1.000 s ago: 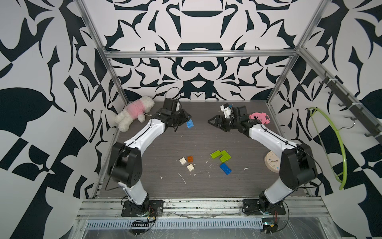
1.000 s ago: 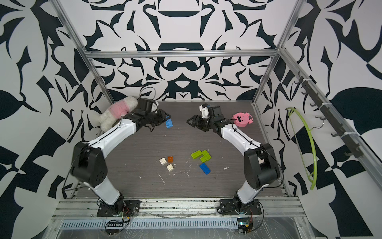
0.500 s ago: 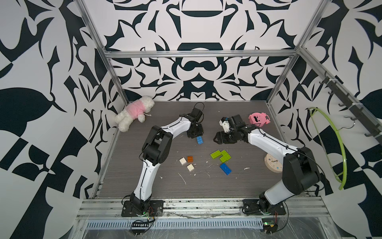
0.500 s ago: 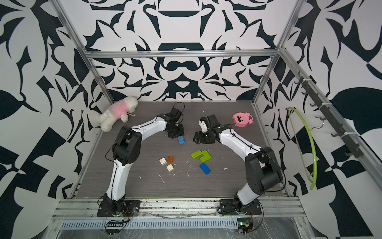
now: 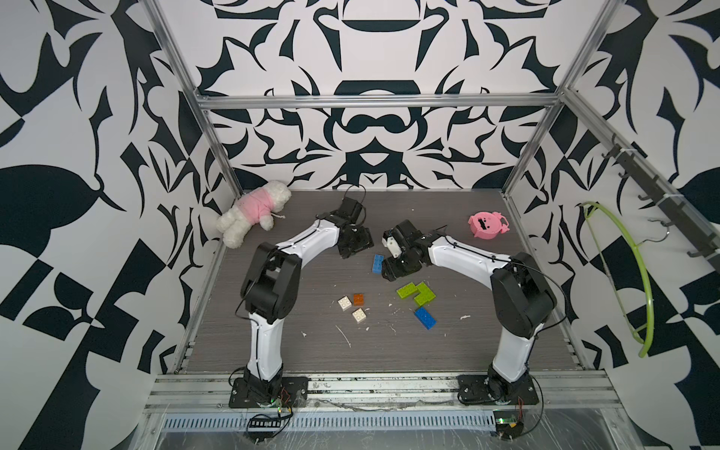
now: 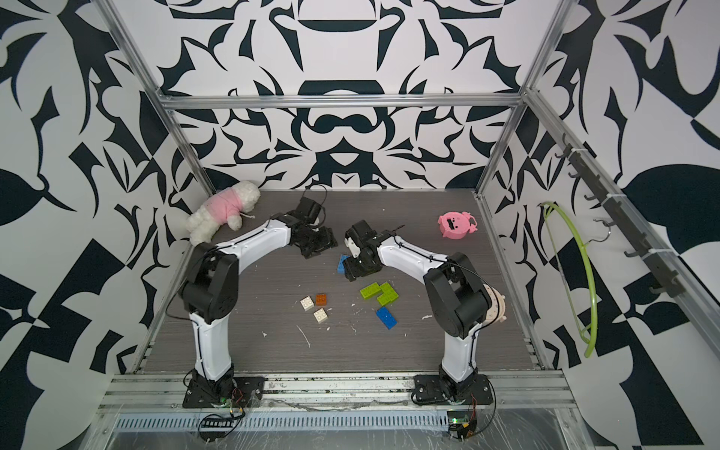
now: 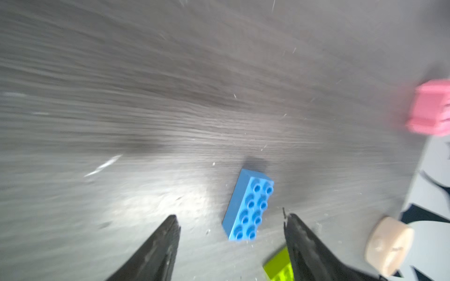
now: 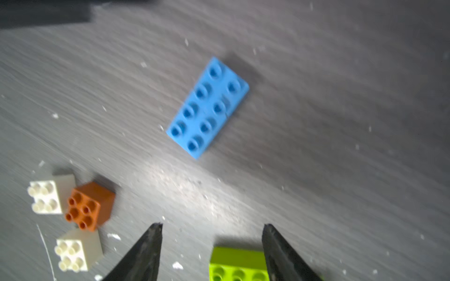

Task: Assemble a heart with lego
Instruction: Place the lego brick at the center of the board, then pick up the lego brick from the center of the board.

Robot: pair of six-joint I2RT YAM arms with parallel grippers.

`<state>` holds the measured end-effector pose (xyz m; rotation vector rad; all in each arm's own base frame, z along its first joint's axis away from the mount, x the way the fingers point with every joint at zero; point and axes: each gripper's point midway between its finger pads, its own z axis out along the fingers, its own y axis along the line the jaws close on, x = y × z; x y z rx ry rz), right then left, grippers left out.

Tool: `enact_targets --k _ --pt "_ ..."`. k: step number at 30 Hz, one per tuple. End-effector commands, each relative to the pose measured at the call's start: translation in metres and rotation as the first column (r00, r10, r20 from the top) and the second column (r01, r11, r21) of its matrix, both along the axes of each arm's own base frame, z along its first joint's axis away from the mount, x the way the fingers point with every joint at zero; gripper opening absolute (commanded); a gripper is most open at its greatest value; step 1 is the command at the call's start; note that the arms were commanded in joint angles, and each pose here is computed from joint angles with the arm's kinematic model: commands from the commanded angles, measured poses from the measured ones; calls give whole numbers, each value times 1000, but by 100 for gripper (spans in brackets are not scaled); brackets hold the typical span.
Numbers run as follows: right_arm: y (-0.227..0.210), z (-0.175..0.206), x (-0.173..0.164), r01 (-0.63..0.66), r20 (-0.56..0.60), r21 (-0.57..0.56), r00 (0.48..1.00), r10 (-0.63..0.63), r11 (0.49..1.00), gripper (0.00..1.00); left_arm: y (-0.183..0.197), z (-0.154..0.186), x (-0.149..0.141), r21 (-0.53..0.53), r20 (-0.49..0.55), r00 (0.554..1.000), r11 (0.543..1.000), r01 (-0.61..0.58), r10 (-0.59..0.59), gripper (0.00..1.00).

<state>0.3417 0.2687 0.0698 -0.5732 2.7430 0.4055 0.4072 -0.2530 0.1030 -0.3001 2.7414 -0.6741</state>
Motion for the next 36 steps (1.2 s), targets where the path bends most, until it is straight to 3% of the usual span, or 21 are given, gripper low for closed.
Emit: enact_targets --k 1,7,17,27,31,36 --pt "14 13 28 92 55 41 994 -94 995 67 37 29 7 -56 97 991 995 -82 88 72" --pt "24 -2 51 158 54 18 986 -159 987 65 79 32 -15 -50 146 977 987 -153 158 71" --pt "44 -11 56 156 27 35 987 -157 987 63 85 16 -30 -40 122 982 990 -138 142 71" --pt "40 -18 56 149 26 -30 989 -148 988 44 86 13 -33 -31 127 984 992 -126 129 71" --pt "36 -19 57 140 35 -67 990 -138 988 40 87 13 -35 -25 127 984 992 -120 122 71" --pt "37 -13 56 104 50 -76 994 -101 992 22 93 13 -36 -19 139 982 991 -129 130 71"
